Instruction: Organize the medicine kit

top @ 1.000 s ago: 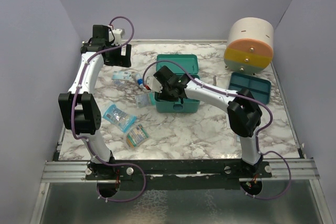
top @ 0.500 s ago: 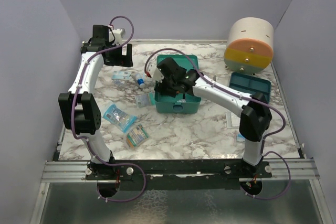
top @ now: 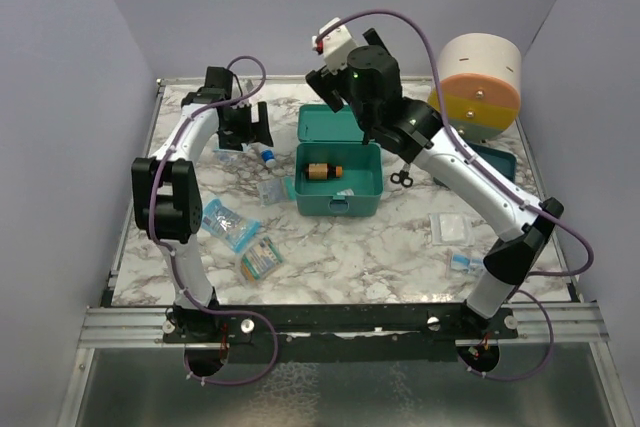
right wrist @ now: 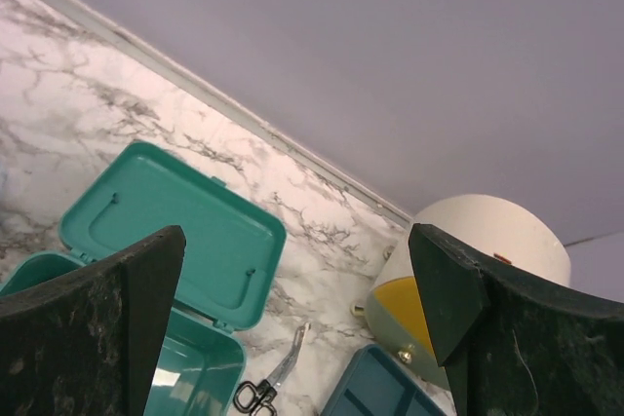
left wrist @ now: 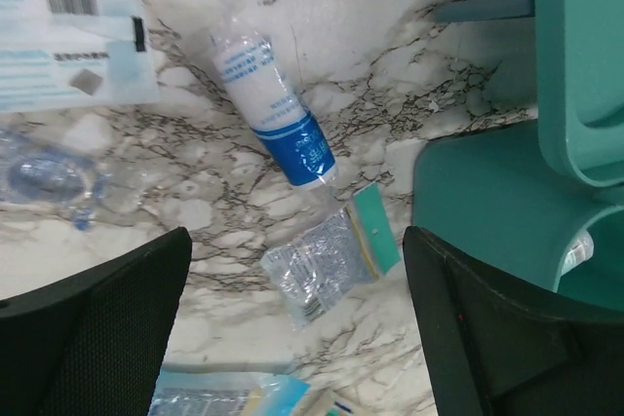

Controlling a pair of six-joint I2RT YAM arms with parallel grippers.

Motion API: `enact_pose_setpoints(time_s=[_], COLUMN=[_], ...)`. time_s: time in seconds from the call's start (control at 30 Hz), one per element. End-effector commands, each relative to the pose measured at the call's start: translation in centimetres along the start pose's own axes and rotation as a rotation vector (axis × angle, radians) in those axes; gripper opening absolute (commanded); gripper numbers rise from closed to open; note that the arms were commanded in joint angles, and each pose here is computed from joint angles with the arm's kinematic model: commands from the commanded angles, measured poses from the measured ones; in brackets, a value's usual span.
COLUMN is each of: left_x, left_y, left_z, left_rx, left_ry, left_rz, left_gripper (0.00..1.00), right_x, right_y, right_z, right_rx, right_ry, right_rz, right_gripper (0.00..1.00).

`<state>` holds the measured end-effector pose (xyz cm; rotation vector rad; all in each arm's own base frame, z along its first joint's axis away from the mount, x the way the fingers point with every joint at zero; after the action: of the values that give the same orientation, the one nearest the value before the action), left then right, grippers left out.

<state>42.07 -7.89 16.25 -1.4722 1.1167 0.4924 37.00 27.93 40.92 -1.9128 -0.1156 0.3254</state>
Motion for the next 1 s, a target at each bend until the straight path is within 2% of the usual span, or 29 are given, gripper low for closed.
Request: enact_pose_setpoints(time_s=[0.0,0.27,0.6,0.7,0.87,0.97], left_x=[2.7,6.2,9.1,9.3,8.6,6.9], left_y=[1.3,1.3,0.6,0.5,0.3,-0.5], left_z=[-1.4,-0.8,0.7,1.0,1.0,1.0], left_rx=[-0.138,-0.222,-0.214,-0.195,-0.145,-0.081], left_ry=[0.003,-0.030,-0.083,-0.102,-0.106,-0.113], left_rz=[0.079,0.131,0.142,0.139,0.128,0.101], left_gripper=[0.90,0.79,0.71,0.50,0.02,0.00], right_x=[-1.9,-4.5,-5.6,-5.4,-5.0,-4.8], right_y=[-1.4,0.5,1.8,1.9,1.9,1.9], right_z=[-3.2,-4.4,-4.8,-4.6,-4.3,-4.2], right_rx=[0.103,0.182,0.204,0.195,0.202,0.220], right_ry=[0.120,0.146,0.151,0.148,0.145,0.147], right_rz=[-0.033,0.021,0.067,0.070,0.048,0.035], right_gripper=[1.00,1.00,1.00,1.00,1.00,1.00])
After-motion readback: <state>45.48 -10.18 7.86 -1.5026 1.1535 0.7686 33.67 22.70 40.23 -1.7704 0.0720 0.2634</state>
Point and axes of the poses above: each gripper's point midway between its finger pads, its own x axis out along the fingers, its own z axis along the line the jaws close on, y = z × x, the point moved 4 cm from there along -x, back along the fingers, and after that the axes turned 12 degrees about x, right-handed, at the moved point
